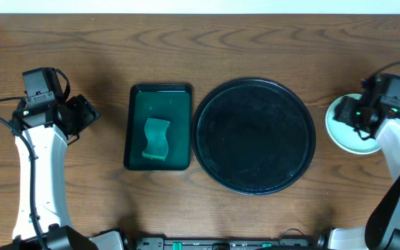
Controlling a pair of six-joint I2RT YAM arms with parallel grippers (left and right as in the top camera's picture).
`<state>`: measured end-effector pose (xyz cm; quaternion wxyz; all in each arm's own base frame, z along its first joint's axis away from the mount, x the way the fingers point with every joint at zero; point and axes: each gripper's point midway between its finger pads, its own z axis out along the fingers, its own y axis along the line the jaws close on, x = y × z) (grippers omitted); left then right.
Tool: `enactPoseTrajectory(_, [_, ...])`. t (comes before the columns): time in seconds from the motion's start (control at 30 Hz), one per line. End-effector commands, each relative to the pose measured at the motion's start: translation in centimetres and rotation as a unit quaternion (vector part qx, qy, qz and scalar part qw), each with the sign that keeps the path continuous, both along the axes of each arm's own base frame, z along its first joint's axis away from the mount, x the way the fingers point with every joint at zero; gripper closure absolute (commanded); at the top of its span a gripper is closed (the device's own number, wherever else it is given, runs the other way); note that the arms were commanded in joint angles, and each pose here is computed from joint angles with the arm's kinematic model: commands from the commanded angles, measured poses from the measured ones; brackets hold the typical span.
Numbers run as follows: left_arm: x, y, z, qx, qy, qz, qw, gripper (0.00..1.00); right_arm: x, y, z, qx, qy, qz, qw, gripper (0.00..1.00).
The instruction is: Clean dirty plates on tray and stack at the side
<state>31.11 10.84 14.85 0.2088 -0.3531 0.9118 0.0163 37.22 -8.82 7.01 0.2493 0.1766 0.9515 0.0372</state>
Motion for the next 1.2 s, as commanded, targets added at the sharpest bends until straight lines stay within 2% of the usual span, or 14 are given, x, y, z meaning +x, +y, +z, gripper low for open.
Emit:
enactPoseTrajectory(0.0, [0.18,0.3,0.61,0.004,-0.007,0.004,1.0,0.2,0.05,0.44,-0.17,-0.04,0.008,0.038,0.998,0.39])
enactPoseTrajectory(0.07, [0.18,0.3,0.62,0.005,-0.007,0.004,1.0,0.2,0.09,0.59,-0.17,-0.041,0.008,0.04,0.998,0.38])
enactPoseTrajectory(0.1, [0.18,0.31,0.62,0.005,-0.007,0.004,1.0,0.2,0.08,0.6,-0.19,-0.04,0.009,0.04,0.998,0.27])
enactPoseTrajectory(0.13, [0.17,0.3,0.63,0.005,-0.007,0.004,1.0,0.2,0.08,0.58,-0.18,-0.041,0.008,0.04,0.998,0.01])
enactPoseTrajectory(1.17, [0.18,0.3,0.62,0.005,-0.007,0.004,1.0,0.2,0.06,0.59,-0.19,-0.04,0.009,0.04,0.998,0.01])
